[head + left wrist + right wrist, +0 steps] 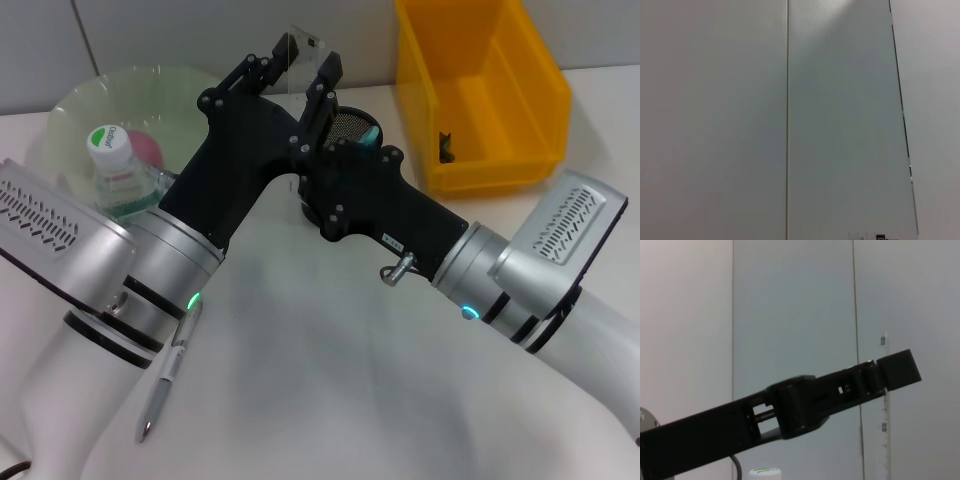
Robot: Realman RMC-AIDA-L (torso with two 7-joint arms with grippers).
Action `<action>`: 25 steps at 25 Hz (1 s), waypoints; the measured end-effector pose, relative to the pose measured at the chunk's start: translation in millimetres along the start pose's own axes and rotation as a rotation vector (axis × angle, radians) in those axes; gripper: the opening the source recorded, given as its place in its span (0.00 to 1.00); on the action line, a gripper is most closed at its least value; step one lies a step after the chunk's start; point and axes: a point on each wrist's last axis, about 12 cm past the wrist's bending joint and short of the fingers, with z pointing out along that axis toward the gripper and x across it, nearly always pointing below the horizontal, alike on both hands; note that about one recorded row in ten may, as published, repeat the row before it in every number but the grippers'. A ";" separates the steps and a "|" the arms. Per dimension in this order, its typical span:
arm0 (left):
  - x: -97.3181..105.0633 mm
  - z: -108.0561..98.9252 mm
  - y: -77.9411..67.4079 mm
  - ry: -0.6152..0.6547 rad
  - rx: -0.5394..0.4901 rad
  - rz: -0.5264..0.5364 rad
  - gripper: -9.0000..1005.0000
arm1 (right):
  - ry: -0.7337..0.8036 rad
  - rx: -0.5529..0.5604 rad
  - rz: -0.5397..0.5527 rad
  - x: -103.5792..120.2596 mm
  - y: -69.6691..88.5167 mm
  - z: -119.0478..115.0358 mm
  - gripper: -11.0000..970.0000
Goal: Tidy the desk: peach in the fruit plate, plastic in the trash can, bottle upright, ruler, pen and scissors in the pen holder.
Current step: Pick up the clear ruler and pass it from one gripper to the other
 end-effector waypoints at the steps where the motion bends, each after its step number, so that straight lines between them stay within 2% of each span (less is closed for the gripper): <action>1: 0.0 -0.1 0.0 0.000 0.000 0.000 0.42 | 0.000 0.002 0.004 0.2 0.6 0.3 0.22; 13: 0.2 -0.5 0.1 0.001 -0.001 0.001 0.42 | -0.006 0.013 0.016 -0.4 1.4 1.7 0.15; 25: -0.1 0.2 -0.3 -0.001 0.004 0.004 0.42 | -0.013 0.018 0.025 -1.1 1.1 1.8 0.03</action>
